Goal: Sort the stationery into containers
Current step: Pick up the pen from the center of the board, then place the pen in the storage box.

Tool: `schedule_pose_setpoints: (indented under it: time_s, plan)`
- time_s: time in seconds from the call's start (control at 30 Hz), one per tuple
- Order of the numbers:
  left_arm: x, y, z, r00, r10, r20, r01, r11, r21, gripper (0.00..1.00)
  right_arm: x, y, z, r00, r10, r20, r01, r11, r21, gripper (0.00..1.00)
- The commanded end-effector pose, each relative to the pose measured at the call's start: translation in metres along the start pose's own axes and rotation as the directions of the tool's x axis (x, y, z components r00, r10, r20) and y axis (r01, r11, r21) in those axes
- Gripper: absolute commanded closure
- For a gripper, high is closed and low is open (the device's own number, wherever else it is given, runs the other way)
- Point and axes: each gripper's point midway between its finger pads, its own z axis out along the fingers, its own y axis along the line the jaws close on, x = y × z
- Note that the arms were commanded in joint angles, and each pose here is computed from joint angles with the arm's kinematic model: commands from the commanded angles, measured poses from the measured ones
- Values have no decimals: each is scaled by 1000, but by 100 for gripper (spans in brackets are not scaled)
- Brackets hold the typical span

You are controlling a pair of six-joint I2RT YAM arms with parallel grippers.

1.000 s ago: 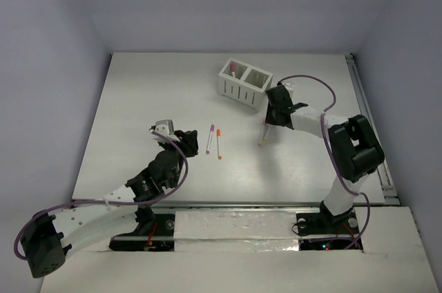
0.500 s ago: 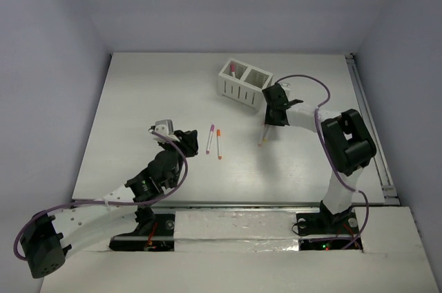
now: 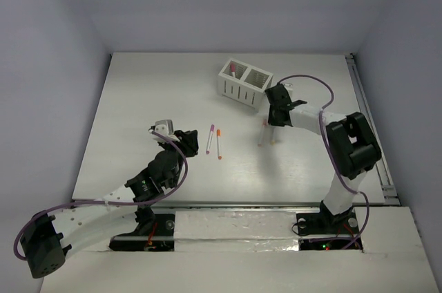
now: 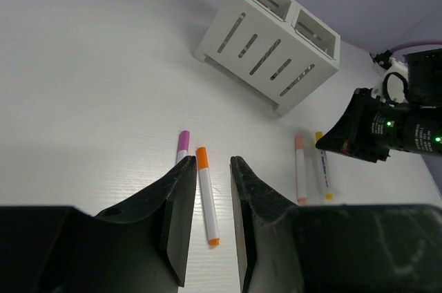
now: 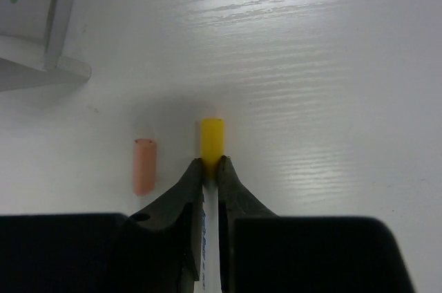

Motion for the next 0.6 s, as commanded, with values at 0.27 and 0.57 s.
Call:
schedule_pose_setpoints:
  time_s: [0.27, 0.57]
  plan:
    - [-9, -7, 0, 999, -46, 29, 45, 999, 30, 77, -129, 58, -134, 935, 114, 335, 37, 910, -412, 100]
    - [-11, -10, -1, 998, -58, 25, 57, 997, 48, 77, -251, 129, -160, 825, 220, 520, 129, 822, -554, 100]
